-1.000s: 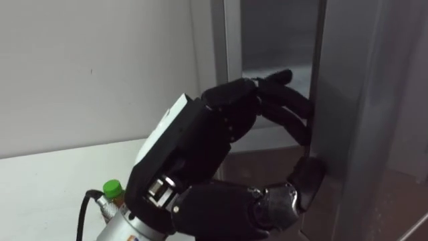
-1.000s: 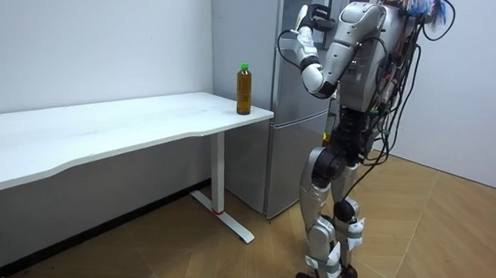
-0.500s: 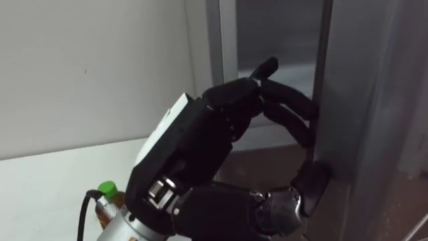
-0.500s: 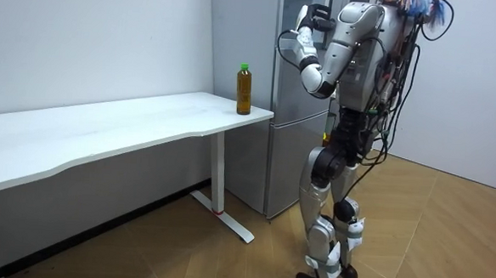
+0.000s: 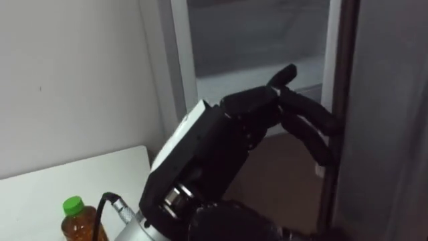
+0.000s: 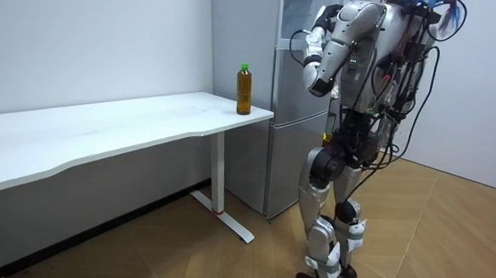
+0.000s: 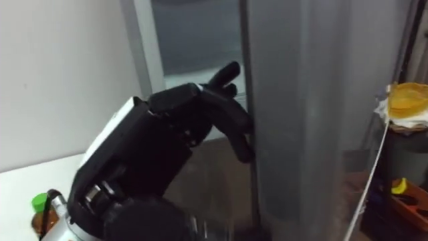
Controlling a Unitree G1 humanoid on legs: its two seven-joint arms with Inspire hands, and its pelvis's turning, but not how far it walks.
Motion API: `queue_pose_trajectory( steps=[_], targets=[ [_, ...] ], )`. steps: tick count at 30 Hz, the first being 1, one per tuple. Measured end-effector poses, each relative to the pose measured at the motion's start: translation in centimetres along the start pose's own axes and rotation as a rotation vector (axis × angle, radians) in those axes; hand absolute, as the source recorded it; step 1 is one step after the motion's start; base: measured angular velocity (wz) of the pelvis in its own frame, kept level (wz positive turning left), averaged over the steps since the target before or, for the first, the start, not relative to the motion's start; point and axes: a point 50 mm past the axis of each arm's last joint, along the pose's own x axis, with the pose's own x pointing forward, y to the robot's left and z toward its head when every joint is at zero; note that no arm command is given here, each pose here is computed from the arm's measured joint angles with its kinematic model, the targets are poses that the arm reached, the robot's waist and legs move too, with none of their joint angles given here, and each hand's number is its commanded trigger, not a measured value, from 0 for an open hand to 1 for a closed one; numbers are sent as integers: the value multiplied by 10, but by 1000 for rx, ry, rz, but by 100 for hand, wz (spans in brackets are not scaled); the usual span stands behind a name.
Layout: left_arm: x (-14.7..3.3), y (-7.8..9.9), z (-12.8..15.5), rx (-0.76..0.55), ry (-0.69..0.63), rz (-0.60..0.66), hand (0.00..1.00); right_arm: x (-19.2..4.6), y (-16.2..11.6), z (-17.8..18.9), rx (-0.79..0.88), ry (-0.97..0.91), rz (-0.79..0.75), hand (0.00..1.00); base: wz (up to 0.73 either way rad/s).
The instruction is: Put the bottle in the upper fridge
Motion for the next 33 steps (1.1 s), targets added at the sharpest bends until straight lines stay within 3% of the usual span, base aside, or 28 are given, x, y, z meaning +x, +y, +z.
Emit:
queue_pose_trajectory(
  steps=[9, 16, 33],
  targets=[
    [1, -13, -12, -56, 72, -130, 0, -6, -15, -13, 25, 50, -25, 0, -31],
    [15, -17, -12, -45, 53, -219, 0, -7, -19, -17, 11, 72, -41, 0, -22],
    [20, -12, -29, -68, 110, -189, 0, -5, -16, -8, 12, 51, -41, 0, -3]
  ],
)
